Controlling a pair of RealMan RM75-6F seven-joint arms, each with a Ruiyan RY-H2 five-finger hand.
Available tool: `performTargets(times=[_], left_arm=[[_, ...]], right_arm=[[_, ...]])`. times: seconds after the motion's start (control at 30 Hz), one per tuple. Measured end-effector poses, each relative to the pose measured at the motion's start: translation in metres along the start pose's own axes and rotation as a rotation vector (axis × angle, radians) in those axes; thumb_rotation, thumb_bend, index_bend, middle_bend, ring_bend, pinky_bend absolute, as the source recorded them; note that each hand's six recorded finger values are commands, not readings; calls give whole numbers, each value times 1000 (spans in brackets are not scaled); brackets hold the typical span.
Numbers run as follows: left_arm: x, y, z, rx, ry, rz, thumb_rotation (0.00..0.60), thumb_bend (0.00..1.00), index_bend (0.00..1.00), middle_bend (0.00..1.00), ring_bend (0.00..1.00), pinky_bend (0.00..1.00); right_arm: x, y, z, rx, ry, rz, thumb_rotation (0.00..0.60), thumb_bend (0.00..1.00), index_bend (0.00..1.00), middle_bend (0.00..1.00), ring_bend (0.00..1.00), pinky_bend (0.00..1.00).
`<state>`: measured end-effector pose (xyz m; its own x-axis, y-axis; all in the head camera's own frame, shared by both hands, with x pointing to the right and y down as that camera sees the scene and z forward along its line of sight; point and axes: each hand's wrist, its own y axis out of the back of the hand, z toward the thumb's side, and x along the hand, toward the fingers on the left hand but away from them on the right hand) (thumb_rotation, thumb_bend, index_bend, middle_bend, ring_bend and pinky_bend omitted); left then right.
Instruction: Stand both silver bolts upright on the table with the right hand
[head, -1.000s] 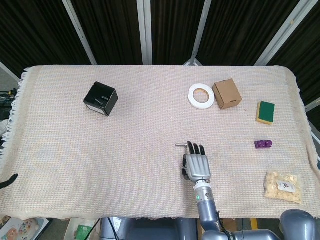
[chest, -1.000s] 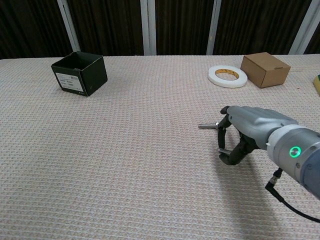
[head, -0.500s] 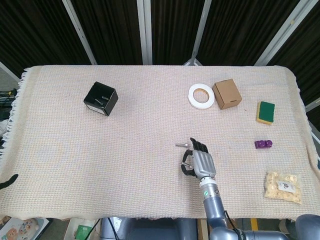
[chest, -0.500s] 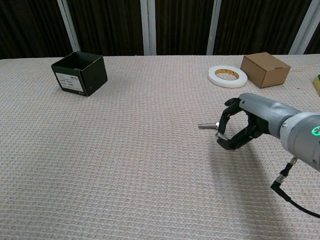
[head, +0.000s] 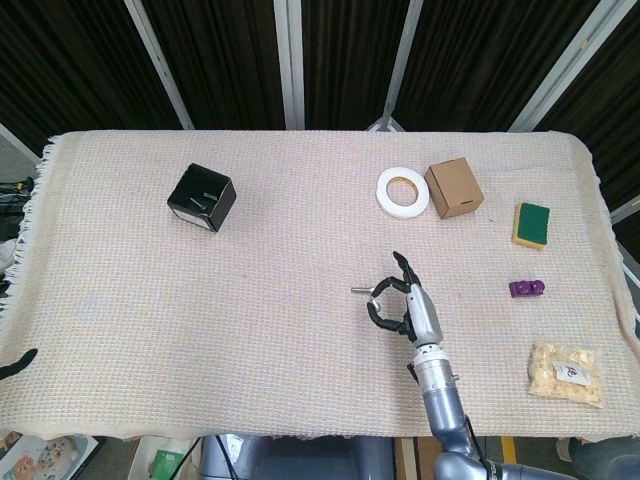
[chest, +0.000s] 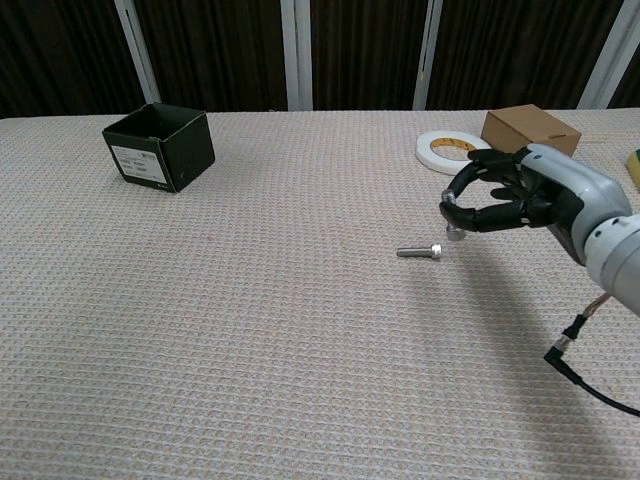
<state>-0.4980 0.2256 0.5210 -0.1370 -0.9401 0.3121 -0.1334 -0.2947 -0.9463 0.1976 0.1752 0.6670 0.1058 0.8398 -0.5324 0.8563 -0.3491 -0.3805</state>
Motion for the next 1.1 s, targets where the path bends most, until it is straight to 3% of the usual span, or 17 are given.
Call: performTargets(times=[0.4,1.1], left_arm=[[0,0,0,1,1,3,600,147,166,94,0,57],[-1,0,0,4,1,6,600,147,166,94,0,56]], right_arm=[[7,5,-34,17,28,-9,600,448,670,0,0,0],[13,24,-67,21,-36,-31,600,448,670,0,0,0]])
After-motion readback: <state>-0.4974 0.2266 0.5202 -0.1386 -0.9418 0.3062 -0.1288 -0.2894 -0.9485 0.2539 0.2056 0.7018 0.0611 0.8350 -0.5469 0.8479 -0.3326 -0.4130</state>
